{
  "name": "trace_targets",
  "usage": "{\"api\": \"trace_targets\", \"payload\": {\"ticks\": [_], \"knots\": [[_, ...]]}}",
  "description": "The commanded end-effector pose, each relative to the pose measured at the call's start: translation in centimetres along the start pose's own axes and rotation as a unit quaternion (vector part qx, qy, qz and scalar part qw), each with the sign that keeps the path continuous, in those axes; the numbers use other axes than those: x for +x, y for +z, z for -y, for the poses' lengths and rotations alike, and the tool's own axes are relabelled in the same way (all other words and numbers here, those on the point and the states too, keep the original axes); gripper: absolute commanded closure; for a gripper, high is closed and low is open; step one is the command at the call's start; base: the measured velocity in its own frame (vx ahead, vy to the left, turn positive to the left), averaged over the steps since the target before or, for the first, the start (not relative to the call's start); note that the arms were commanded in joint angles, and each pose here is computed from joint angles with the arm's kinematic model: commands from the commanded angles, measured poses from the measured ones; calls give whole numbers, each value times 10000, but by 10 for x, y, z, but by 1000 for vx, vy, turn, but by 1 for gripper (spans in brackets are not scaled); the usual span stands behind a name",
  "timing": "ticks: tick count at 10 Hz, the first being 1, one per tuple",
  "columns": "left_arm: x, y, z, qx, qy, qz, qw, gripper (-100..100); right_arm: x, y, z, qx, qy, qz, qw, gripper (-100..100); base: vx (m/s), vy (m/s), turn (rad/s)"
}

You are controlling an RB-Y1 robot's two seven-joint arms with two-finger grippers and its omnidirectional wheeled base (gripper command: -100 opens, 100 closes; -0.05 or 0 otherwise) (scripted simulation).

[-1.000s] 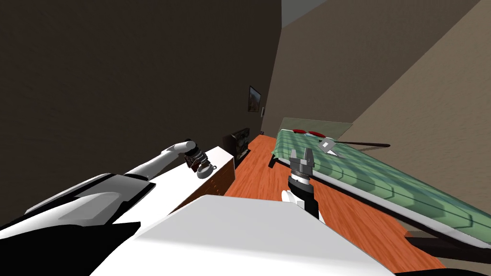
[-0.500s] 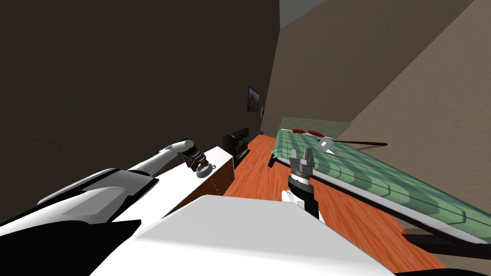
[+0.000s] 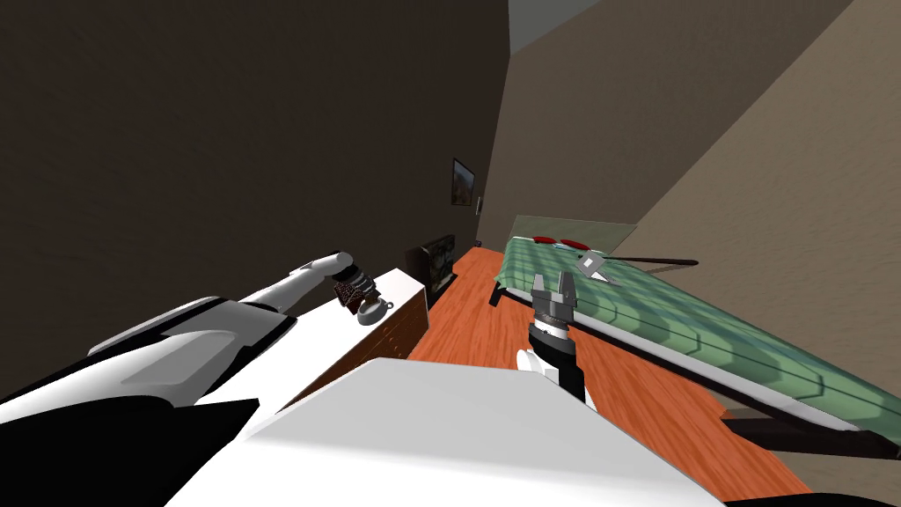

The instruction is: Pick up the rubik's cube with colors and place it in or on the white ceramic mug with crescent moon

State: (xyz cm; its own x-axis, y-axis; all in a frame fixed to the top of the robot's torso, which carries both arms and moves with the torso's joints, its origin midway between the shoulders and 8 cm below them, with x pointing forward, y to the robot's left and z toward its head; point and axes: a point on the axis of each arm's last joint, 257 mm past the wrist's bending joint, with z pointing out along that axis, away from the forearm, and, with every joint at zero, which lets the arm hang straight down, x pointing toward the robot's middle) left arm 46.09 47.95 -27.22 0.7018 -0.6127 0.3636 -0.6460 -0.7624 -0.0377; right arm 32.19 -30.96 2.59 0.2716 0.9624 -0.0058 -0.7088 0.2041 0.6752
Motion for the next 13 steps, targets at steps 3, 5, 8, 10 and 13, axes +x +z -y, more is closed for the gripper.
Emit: {"api": "trace_targets", "payload": {"ticks": [3,5,8,10,13], "knots": [[-9,-8,14,34,-115,11,9999,-100,0,0,0,0,0,0,10000,0,-11,-18,-33],[4,-17,22,110,13,-95,9999,-100,0,0,0,0,1,0,10000,0,-46,-64,-14],[-29,-13,27,78,-406,52,9991,-100,0,0,0,0,0,0,10000,0,3,2,2],[-12,-32,42,219,-171,-109,9996,-100,0,0,0,0,1,0,10000,0,-37,-85,-72],[-34,-34,48,239,-452,-51,9987,-100,0,0,0,0,0,0,10000,0,-16,-8,6]]}}
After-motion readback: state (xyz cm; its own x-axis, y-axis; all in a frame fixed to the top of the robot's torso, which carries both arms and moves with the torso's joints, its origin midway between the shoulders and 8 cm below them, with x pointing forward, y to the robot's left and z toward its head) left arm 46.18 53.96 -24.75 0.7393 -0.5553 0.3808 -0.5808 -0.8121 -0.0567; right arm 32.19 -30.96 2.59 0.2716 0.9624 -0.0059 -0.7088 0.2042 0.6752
